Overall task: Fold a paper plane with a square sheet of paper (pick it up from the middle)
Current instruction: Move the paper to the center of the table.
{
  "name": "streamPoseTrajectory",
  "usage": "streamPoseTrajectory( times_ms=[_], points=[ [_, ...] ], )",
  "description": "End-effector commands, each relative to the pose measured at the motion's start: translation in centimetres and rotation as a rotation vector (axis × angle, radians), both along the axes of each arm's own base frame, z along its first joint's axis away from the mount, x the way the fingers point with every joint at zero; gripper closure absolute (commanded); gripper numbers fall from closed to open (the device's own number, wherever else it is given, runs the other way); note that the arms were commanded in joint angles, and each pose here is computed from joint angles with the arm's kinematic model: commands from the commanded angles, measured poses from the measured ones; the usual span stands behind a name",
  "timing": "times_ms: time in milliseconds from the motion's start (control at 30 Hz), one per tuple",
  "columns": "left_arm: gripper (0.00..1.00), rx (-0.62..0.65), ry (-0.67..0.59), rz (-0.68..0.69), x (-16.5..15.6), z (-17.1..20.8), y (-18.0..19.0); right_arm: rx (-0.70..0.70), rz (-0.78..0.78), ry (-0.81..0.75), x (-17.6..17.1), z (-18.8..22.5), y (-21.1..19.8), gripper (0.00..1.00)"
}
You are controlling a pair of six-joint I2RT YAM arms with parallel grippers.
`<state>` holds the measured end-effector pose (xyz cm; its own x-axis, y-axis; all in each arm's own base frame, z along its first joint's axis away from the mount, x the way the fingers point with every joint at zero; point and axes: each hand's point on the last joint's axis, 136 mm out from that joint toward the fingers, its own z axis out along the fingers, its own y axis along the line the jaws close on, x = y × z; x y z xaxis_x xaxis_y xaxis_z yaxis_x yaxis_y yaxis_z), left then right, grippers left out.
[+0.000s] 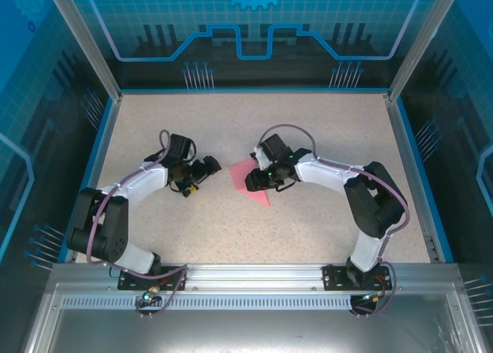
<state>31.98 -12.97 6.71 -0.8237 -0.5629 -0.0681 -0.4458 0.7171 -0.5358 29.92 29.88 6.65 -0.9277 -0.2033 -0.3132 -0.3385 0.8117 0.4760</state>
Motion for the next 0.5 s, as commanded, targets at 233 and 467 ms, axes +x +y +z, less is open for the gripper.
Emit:
streamPoseTrajectory(
  times_ms=[233, 467],
  points=[
    [0.03, -0.150, -0.001, -0.083, -0.8, 0.0, -4.8, 0.038, -0.201, 0.083, 2.1, -2.0, -0.6, 0.60],
    [0.10, -0.199, 0.020, -0.125, -1.0, -0.6, -7.2, 0.026, -0.203, 0.136, 1.8, -3.5, -0.8, 0.63]
  ],
)
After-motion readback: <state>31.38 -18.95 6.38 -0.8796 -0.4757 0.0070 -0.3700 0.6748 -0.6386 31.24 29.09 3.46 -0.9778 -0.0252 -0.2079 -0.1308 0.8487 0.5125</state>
